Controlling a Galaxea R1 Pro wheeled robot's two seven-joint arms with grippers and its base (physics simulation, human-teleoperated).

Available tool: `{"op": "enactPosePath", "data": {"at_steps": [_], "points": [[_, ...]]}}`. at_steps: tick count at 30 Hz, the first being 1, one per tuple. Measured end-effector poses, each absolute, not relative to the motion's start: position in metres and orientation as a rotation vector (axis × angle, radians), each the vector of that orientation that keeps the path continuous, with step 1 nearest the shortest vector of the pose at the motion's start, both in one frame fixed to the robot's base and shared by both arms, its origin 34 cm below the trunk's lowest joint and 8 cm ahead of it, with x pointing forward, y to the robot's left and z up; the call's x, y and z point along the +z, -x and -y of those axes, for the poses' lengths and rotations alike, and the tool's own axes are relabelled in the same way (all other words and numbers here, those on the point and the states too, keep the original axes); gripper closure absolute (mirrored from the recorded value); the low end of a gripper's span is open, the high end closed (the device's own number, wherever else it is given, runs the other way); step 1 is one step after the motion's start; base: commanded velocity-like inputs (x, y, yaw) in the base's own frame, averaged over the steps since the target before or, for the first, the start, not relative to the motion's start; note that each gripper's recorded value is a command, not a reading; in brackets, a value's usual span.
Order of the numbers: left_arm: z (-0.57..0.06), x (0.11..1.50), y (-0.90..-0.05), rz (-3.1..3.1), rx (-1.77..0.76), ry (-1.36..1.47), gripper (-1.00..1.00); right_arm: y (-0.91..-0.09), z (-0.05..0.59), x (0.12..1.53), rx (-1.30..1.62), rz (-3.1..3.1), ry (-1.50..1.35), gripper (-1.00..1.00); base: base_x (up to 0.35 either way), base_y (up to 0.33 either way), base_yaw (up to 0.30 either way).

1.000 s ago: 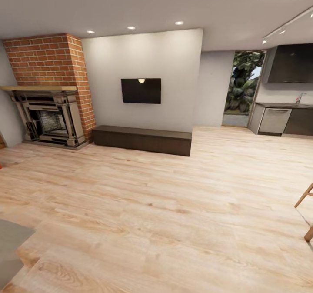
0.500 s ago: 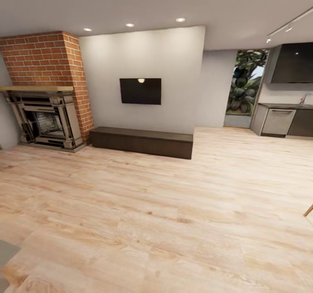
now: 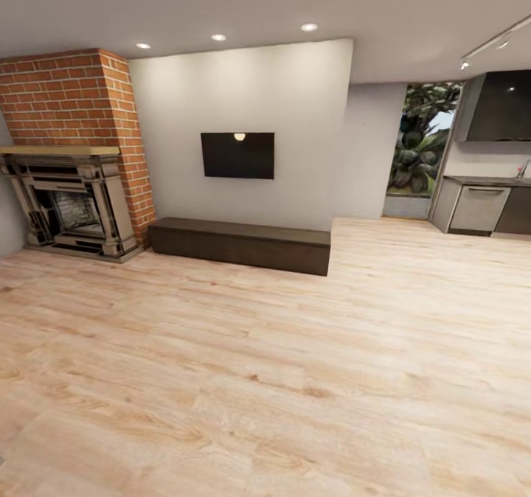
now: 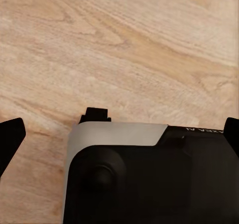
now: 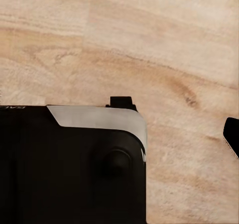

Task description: Move the two storage containers from the living room to the garage. In the garage, place one container on the floor and stack the other container on top of it (either order is fine).

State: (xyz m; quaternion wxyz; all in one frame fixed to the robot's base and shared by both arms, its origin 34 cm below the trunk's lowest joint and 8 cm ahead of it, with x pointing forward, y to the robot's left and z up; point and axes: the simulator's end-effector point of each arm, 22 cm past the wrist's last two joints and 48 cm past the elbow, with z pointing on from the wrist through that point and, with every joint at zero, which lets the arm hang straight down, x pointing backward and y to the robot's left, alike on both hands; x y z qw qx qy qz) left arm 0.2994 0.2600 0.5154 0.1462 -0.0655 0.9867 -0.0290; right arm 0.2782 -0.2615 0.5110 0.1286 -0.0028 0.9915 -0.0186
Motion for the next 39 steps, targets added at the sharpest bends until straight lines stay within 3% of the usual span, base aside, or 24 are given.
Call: {"op": "enactPosePath", "data": {"at_steps": [16,39], "points": [[-0.26,0.5153,-0.2994,-2.841,-0.084,0.188,-1.0,-0.2785,0.2621,0.5111,-0.055,-2.882,0.002,-1.0,0.322,0.0,0.232],[-0.2599,0.5154,-0.2995,-2.84,-0.084,0.188,-1.0,-0.2782,0.2625,0.5111,-0.056,-2.883,0.009,-1.0,0.322,0.0,0.006]]}}
